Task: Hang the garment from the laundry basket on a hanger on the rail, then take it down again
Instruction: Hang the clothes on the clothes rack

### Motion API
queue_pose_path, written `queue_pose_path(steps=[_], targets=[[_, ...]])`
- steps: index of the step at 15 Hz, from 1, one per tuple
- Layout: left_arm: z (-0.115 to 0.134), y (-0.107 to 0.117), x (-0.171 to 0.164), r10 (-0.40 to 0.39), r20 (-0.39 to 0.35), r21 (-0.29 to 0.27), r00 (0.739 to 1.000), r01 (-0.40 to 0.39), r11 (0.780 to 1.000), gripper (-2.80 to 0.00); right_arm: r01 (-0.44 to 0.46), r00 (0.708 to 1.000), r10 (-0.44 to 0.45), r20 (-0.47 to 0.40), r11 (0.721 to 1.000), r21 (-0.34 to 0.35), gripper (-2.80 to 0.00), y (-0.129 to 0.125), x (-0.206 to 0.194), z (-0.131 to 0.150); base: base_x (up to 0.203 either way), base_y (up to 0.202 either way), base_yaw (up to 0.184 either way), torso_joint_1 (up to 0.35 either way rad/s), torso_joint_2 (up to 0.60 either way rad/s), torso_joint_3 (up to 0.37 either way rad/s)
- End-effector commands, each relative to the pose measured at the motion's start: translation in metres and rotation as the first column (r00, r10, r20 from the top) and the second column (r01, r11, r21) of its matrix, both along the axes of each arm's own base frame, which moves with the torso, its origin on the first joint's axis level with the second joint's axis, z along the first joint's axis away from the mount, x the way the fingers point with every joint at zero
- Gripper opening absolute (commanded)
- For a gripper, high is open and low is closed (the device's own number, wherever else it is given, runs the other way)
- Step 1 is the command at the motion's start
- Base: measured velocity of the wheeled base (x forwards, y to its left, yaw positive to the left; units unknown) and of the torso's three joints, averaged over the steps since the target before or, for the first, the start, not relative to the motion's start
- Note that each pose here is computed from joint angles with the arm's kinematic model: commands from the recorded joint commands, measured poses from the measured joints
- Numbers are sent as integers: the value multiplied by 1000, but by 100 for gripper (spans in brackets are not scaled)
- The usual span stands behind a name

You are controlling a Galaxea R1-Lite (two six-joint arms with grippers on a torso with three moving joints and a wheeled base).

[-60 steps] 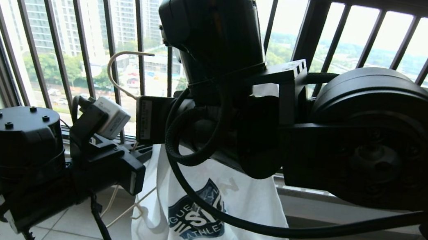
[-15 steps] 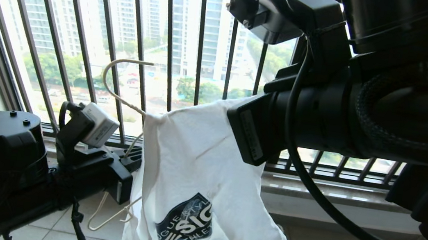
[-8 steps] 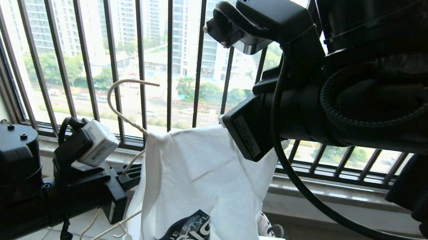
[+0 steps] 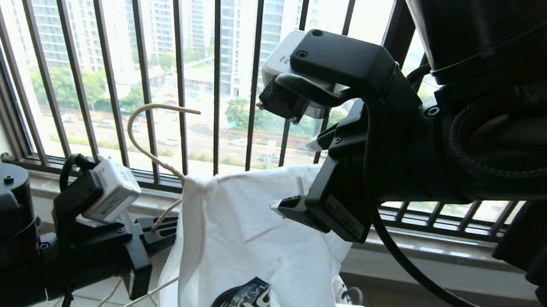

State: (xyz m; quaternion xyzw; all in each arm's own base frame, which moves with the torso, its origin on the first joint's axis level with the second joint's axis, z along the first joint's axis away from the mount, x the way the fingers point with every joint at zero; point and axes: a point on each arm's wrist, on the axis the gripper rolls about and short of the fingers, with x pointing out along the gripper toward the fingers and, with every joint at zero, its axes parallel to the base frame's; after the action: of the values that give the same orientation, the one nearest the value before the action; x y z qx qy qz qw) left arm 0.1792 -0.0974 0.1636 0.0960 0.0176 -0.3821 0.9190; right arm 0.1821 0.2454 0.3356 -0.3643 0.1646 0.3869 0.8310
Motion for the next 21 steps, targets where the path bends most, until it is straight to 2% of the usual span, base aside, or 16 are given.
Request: queue_pose_path(steps=[1,6,11,16,17,21], targets=[[2,2,-4,-7,12,-7,1000,7,1000,-280,-54,999,54,6,999,6,0,-7,5,6,0,0,0,0,0,0],[-1,2,-7,-43,27,18,999,43,999,-280,-105,994,105,-25,994,10,0,-2,16,0,0,0,0,0,0,0],[18,4,-28,-82,136,1,987,83,997,-280,-174,979,179,-100,983,54,0,-3,20,-6,0,0,0,0,0,0],[29,10,-43,-99,105,40,990,96,995,-280,-183,972,190,-139,981,58,0,-3,18,-12,0,0,0,0,0,0],[29,10,-42,-98,102,41,990,94,995,-280,-189,970,196,-143,980,61,-280,-3,18,-12,0,0,0,0,0,0],[34,10,-42,-92,122,32,988,89,996,-280,-212,958,215,-190,977,36,-280,1,12,-25,0,0,0,0,0,0]])
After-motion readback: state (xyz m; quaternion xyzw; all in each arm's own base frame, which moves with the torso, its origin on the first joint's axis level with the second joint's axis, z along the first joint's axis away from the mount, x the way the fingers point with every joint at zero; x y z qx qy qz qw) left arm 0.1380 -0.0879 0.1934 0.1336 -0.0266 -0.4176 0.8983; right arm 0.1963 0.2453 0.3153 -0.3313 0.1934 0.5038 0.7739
